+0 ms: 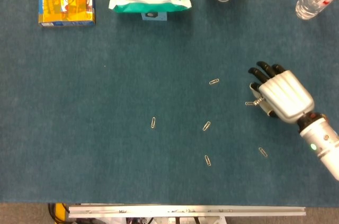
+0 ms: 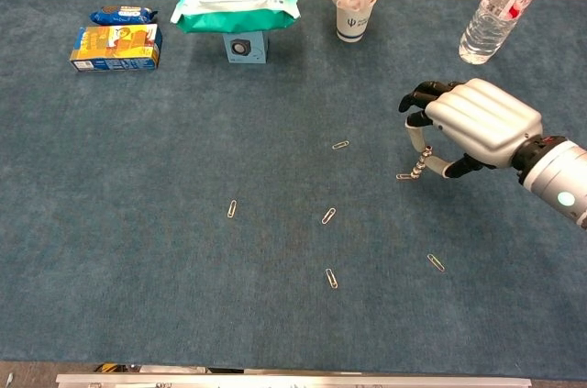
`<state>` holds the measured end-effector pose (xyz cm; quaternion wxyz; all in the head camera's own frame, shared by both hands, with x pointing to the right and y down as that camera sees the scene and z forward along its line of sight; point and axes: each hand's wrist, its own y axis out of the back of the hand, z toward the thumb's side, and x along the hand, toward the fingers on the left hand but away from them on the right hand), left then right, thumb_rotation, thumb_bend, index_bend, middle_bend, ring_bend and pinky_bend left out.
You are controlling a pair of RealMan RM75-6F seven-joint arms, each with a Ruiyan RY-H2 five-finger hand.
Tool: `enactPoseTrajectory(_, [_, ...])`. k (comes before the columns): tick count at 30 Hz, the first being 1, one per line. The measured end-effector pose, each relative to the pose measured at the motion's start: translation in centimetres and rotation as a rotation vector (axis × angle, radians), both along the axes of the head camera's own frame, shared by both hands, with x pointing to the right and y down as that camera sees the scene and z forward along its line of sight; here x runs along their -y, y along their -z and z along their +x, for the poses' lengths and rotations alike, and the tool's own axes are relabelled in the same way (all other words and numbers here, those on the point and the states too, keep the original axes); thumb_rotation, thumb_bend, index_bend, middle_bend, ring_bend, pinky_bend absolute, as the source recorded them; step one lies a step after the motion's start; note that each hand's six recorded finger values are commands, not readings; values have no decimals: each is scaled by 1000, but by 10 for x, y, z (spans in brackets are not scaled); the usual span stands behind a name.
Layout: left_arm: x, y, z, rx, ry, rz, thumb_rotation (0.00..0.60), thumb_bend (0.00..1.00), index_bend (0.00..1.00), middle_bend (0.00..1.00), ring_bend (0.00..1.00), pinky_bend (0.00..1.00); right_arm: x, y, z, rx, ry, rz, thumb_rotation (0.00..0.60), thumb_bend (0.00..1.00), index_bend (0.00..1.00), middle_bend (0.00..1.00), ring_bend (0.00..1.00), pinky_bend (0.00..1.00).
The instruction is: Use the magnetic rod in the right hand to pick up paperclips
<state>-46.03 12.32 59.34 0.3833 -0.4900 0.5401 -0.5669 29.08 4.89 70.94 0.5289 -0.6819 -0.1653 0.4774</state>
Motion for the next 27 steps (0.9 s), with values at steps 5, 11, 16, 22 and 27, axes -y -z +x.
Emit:
enactPoseTrajectory(5, [1,-2,0,3,2,-7,600,54,222,160,136,306,-12,8,0,25,27,4,600,312,562,244,143,296])
enactPoseTrajectory(11, [2,-2,0,5,4,-8,600,54,222,161,136,307,-28,16,0,52,64,-5,600,312,562,244,143,296])
enactPoseTrajectory(16, [2,-2,-1,5,6,-7,600,54,222,161,136,309,-40,22,0,70,96,-18,600,312,563,244,143,296])
enactPoseTrajectory(22, [2,-3,-1,11,8,-12,600,54,222,161,136,309,-54,28,4,90,125,-46,600,312,562,244,143,296])
enactPoseTrajectory(27, [3,-4,0,16,8,-14,600,54,222,161,136,310,-62,32,10,99,139,-79,600,312,562,244,143,296])
